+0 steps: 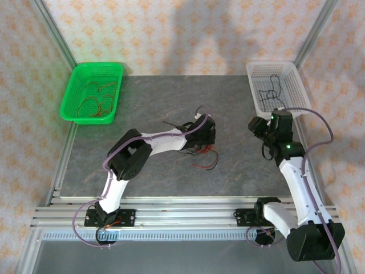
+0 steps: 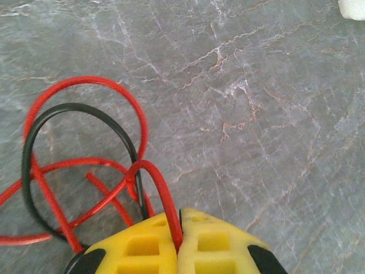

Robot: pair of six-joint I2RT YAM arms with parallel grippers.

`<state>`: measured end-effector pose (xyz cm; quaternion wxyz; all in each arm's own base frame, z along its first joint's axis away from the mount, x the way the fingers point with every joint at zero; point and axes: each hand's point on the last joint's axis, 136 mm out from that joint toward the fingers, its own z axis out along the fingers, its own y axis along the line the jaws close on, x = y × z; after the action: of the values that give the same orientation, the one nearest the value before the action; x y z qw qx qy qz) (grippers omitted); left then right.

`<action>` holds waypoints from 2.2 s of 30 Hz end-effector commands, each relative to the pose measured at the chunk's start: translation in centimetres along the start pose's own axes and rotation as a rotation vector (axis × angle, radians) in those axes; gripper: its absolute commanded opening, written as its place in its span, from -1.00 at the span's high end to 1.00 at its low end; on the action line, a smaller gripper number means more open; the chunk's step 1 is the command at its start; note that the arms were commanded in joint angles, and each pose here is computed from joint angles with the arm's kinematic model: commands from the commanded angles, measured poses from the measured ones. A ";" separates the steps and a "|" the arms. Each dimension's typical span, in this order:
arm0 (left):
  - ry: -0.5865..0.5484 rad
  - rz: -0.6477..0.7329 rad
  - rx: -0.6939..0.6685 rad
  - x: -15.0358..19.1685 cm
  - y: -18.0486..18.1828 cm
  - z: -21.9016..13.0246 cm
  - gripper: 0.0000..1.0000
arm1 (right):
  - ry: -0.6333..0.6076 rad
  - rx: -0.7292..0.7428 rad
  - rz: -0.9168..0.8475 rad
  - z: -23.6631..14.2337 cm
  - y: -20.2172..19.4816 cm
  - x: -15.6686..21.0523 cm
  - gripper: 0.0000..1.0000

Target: Untangle the cables

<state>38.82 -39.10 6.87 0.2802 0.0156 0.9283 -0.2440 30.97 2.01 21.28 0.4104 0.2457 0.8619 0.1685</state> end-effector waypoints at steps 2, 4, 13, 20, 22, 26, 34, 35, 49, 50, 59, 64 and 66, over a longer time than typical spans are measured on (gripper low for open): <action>-0.111 -0.011 0.146 -4.0 -3.9 -5.6 1.00 | 0.055 -0.171 0.059 0.8 2.4 2.1 -0.03; -0.142 -0.013 0.193 -5.0 -5.0 -8.1 1.00 | 0.090 -0.236 0.082 1.5 3.5 3.3 -0.03; -0.202 -0.026 0.260 -6.2 -5.9 -13.5 1.00 | 0.199 -0.428 0.116 4.5 8.7 7.8 -0.01; -0.219 -0.033 0.251 -6.1 -5.2 -14.4 1.00 | 0.188 -0.586 0.106 4.3 14.2 9.2 0.00; -0.224 -0.037 0.252 -6.2 -5.1 -14.5 1.00 | 0.199 -0.578 0.074 4.6 15.1 10.1 -0.01; -0.235 -0.049 0.274 -6.7 -5.3 -15.0 1.00 | 0.218 -0.536 0.053 5.7 15.3 11.4 -0.01; -0.245 -0.049 0.348 -7.2 -6.8 -17.9 1.00 | 0.203 -0.513 -0.022 9.2 16.7 11.4 0.02; -0.242 -0.050 0.357 -7.2 -6.9 -18.2 1.00 | 0.198 -0.514 -0.037 9.7 17.0 11.3 0.03; -0.381 -0.009 0.243 -9.7 -4.0 -25.2 1.00 | 0.187 -0.270 -0.078 14.2 12.3 12.6 0.52; -0.394 -0.010 0.230 -10.0 -3.6 -25.8 1.00 | 0.190 -0.256 -0.069 14.4 11.6 12.9 0.52; -0.472 -0.018 0.183 -11.6 -1.5 -29.2 1.00 | 0.245 -0.164 -0.040 15.9 7.6 15.4 0.49; -0.520 0.005 0.157 -12.8 -1.3 -31.3 1.00 | 0.270 -0.134 -0.034 16.5 6.2 16.7 0.49; -0.540 0.016 0.147 -13.3 -1.3 -32.3 1.00 | 0.280 -0.125 -0.030 16.7 5.8 17.1 0.49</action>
<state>33.43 -25.86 34.11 0.4757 -0.0209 0.8200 -0.3176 36.69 18.93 4.71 0.3059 0.1615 0.8995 0.2670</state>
